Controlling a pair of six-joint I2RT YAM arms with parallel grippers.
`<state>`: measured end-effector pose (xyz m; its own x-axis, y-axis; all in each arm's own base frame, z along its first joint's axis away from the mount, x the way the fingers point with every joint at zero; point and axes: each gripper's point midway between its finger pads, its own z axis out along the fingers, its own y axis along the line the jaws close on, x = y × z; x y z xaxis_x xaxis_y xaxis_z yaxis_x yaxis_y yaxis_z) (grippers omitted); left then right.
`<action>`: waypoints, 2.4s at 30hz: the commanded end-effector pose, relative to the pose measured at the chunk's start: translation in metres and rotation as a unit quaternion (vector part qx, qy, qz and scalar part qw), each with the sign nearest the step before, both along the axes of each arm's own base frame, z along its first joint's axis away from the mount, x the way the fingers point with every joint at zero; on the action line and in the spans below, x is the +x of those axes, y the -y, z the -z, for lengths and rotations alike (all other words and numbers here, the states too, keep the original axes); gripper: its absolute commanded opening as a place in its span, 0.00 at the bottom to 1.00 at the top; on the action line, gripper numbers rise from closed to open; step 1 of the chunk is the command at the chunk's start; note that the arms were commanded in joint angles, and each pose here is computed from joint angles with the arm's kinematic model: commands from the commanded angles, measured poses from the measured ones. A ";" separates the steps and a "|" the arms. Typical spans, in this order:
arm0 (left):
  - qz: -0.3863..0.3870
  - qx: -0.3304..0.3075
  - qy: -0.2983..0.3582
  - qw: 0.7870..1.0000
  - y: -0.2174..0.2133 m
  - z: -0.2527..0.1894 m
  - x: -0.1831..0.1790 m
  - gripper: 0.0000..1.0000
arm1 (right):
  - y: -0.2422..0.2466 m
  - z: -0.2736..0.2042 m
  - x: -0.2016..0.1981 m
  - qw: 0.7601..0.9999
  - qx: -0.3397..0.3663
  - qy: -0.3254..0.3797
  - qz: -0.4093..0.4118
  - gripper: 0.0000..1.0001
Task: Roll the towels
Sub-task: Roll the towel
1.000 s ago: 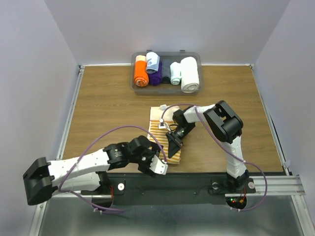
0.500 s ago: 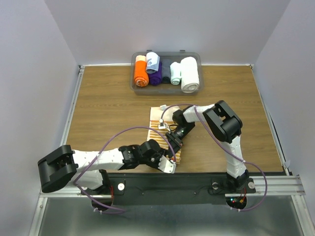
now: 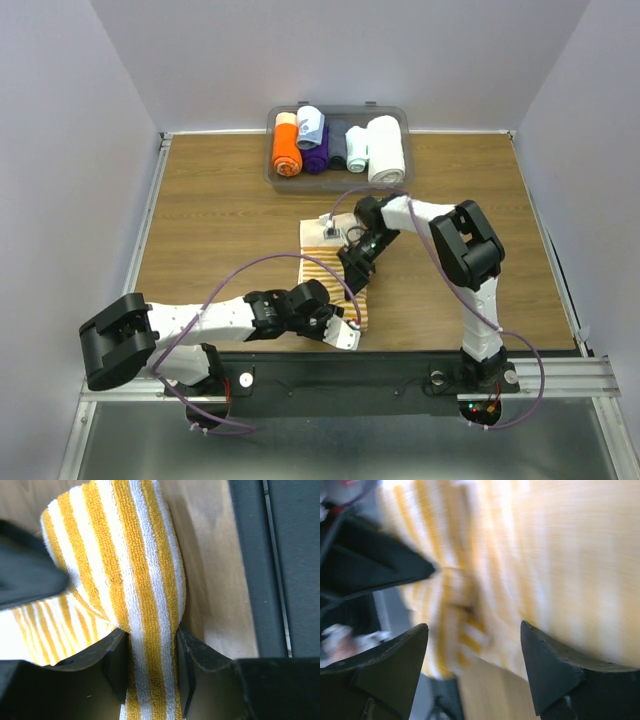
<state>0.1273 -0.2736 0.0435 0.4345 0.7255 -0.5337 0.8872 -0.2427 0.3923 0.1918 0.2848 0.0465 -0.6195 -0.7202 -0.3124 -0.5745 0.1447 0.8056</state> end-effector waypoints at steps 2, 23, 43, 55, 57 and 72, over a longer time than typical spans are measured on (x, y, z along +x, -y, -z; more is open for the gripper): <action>0.014 0.053 -0.123 0.991 -0.018 0.019 -0.040 0.28 | 0.018 -0.039 0.104 0.983 0.003 0.164 0.079 0.82; -0.039 0.056 -0.442 0.894 -0.008 -0.015 0.019 0.31 | 0.110 -0.160 0.084 0.896 0.004 0.411 0.167 1.00; -0.102 0.068 -0.588 0.800 -0.017 0.028 0.073 0.31 | -0.001 -0.090 0.041 0.838 -0.059 0.542 0.022 0.95; -0.105 0.056 -0.596 0.794 -0.017 0.030 0.075 0.34 | -0.030 -0.018 0.008 0.837 -0.093 0.535 -0.069 0.95; -0.103 0.052 -0.593 0.797 -0.017 0.028 0.077 0.34 | -0.030 -0.012 0.006 0.840 -0.094 0.529 -0.072 0.80; -0.159 -0.077 -0.505 0.845 -0.039 -0.081 0.134 0.65 | -0.017 -0.010 -0.045 0.925 -0.019 0.371 -0.084 0.01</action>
<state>0.2202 -0.2557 0.0768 -0.5484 0.6810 -0.4853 0.6662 0.0051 -0.7457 0.1851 0.3033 0.0542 -0.0480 -0.8180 -0.5732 -0.9962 0.0810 -0.0322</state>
